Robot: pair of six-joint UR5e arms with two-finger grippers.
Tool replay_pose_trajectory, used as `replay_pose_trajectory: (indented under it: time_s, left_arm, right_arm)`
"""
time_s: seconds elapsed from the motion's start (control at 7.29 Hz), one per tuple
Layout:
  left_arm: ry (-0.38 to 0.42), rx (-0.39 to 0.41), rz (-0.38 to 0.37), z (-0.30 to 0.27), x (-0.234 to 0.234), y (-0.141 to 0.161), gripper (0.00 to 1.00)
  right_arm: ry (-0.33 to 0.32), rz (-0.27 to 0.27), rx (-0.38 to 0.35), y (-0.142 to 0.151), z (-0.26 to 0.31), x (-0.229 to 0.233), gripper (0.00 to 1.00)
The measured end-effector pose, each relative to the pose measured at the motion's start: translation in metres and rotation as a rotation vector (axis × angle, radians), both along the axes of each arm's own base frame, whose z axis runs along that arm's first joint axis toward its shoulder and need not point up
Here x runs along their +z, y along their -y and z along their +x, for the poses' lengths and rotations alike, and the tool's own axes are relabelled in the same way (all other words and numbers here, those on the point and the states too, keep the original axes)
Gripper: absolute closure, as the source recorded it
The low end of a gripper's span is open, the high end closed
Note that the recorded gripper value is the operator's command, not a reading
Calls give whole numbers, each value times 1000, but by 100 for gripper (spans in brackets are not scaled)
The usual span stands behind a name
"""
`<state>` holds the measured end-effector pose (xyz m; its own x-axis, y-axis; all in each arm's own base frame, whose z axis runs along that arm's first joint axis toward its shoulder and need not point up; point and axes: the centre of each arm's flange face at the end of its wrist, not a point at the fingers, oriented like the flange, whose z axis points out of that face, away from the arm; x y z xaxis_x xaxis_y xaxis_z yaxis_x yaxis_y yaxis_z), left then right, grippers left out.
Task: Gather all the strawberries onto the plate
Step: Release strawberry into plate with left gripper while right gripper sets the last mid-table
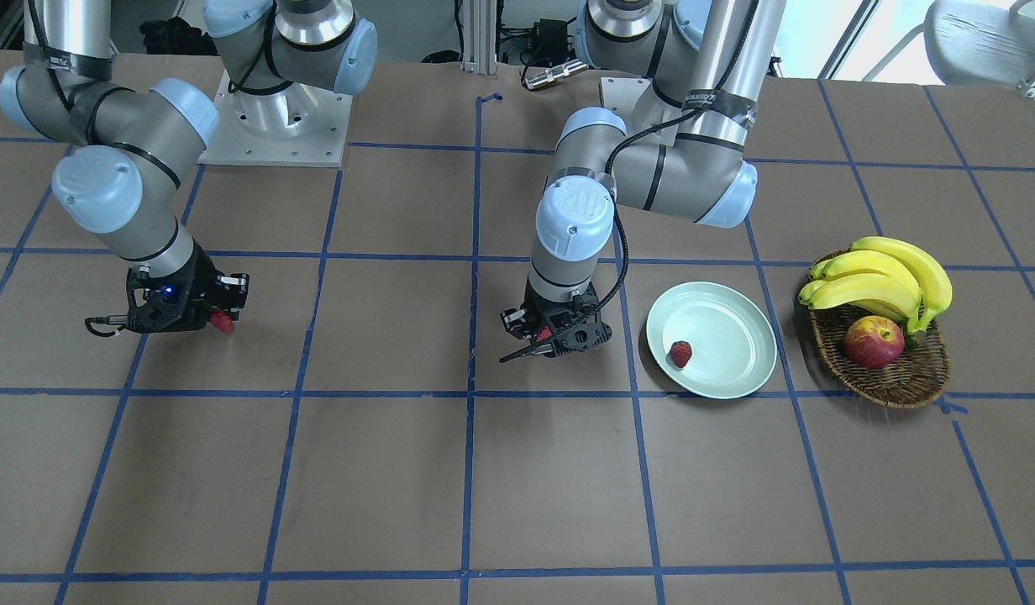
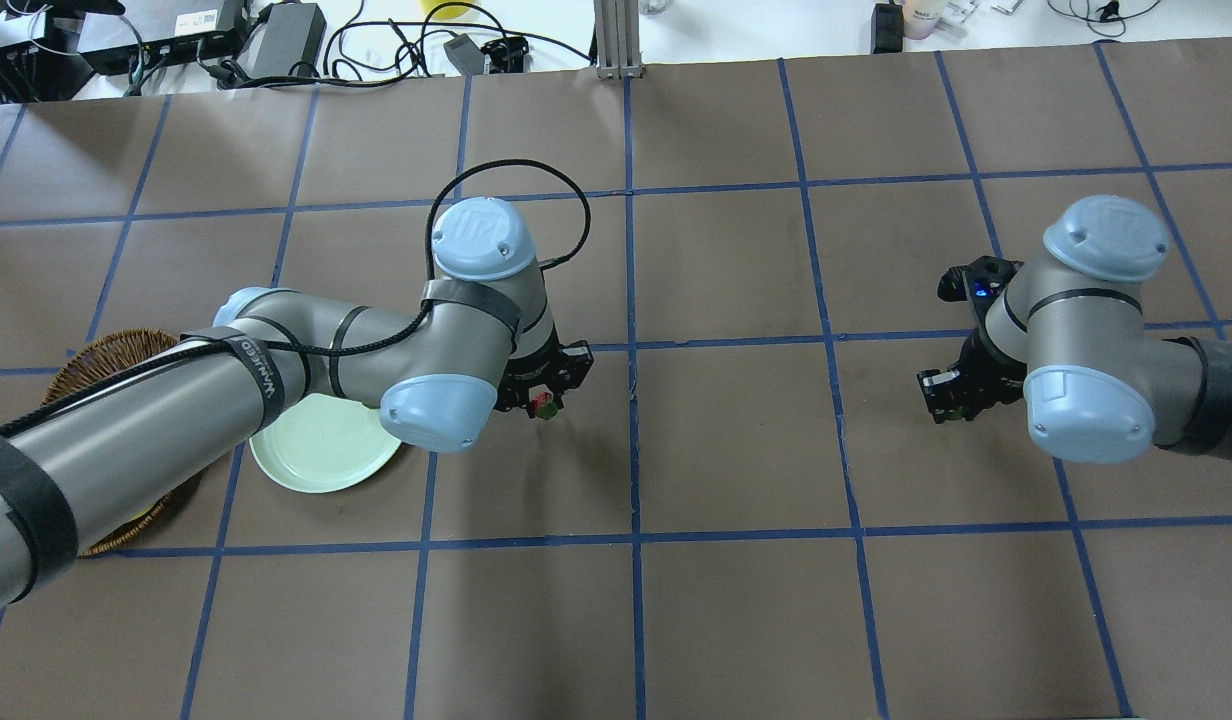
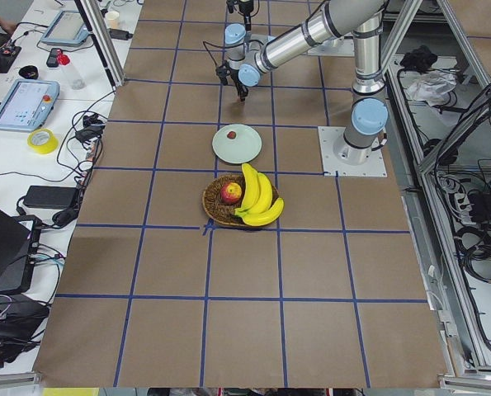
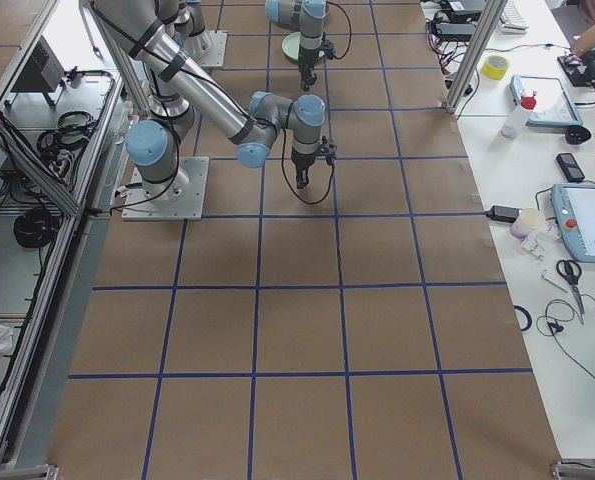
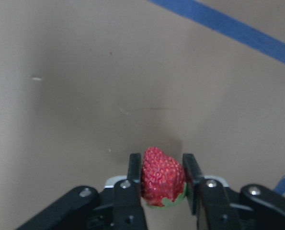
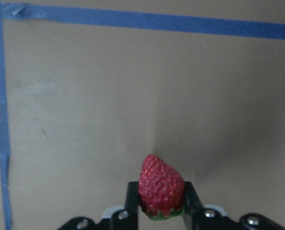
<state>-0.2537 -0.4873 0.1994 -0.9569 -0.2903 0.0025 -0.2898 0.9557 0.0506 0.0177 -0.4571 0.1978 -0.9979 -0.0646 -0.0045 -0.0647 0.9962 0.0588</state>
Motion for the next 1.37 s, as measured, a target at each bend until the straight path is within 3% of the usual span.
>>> replay_pose_trajectory:
  time_s: [0.27,0.55,0.96,1.1,1.23,1.37]
  left_arm:
    - [-13,-129,-33,77,33,26,100]
    - [-15,-287,-52,159,55,38,100]
    - [-32,-425,-31,259,44,36,100]
    - [-44,-445,-15,267,33,30,53]
    - [-45,-454,1,270,26,26,28]
    - [-37,-457,13,272,22,25,19]
  right_arm:
    - [6,-20,-107,2,83,10,96]
    - [67,-20,-227,-9,180,15,96]
    - [138,12,-352,-12,333,11,95]
    - [147,17,-376,-10,375,7,89]
    - [149,24,-384,-10,403,0,47]
    - [144,29,-387,-11,416,-7,0]
